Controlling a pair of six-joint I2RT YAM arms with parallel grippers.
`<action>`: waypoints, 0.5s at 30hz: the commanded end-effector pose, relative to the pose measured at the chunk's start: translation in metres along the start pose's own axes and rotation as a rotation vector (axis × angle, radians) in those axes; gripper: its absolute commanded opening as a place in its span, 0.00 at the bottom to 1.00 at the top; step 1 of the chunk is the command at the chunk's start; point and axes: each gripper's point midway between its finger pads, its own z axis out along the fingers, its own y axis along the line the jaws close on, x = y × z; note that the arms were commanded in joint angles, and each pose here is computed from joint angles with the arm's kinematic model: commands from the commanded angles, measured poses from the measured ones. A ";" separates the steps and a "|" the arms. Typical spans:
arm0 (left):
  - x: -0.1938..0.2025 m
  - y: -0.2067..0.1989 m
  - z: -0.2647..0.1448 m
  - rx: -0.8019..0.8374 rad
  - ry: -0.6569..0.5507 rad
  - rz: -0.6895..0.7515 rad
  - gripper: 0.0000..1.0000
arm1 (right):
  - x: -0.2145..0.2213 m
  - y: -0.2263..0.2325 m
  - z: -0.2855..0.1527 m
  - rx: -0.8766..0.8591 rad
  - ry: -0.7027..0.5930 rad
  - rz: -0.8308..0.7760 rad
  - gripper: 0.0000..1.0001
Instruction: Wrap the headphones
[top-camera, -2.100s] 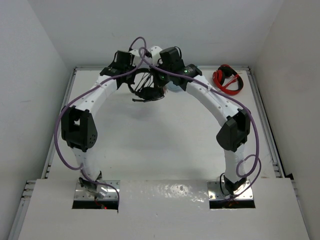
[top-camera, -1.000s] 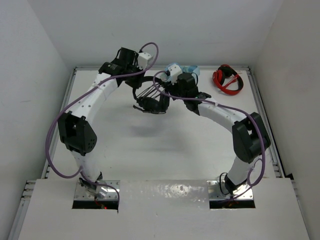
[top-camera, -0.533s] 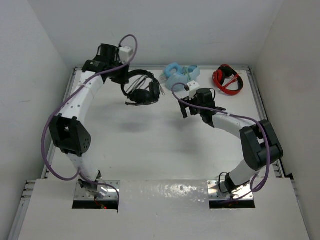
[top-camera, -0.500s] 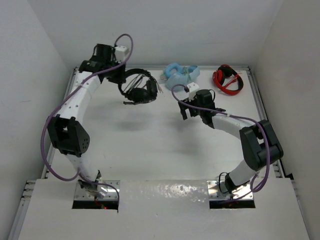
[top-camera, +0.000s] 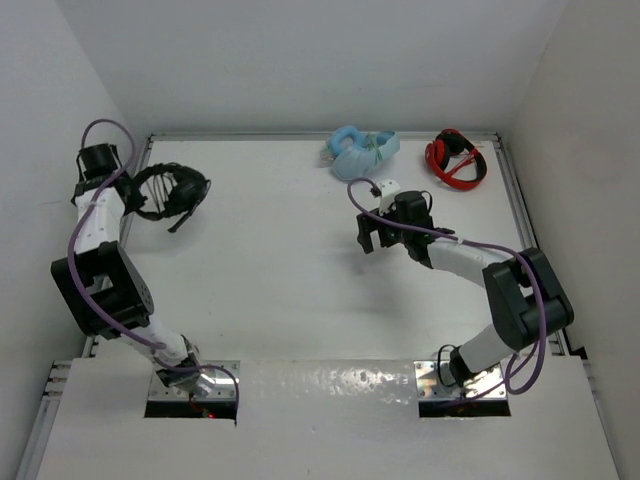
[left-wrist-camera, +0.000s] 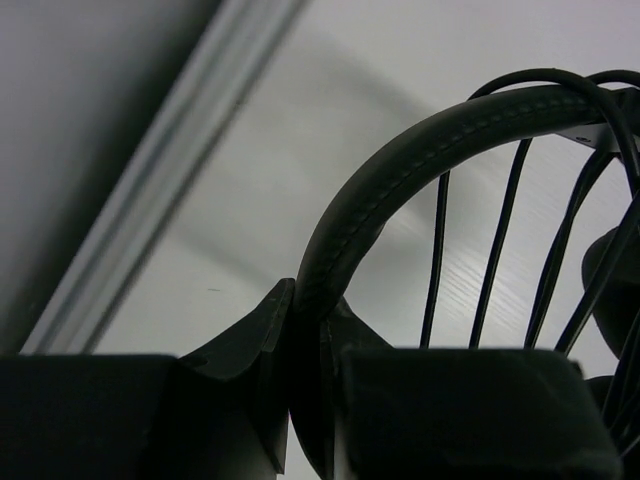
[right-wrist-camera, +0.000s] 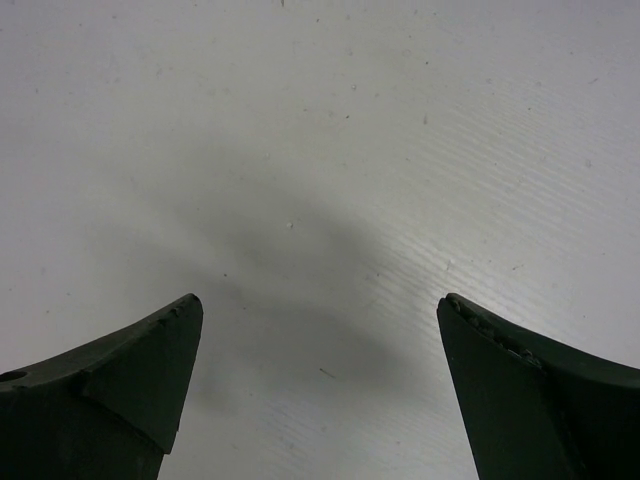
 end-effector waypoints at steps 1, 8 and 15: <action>-0.040 0.030 -0.016 -0.124 -0.234 -0.181 0.00 | -0.028 0.009 -0.007 -0.041 -0.091 0.010 0.99; 0.000 0.084 0.009 -0.273 -0.230 -0.283 0.00 | -0.028 0.008 -0.012 -0.032 -0.098 0.011 0.99; 0.044 0.140 0.034 -0.331 -0.203 -0.311 0.00 | -0.024 0.006 -0.015 -0.021 -0.092 0.003 0.99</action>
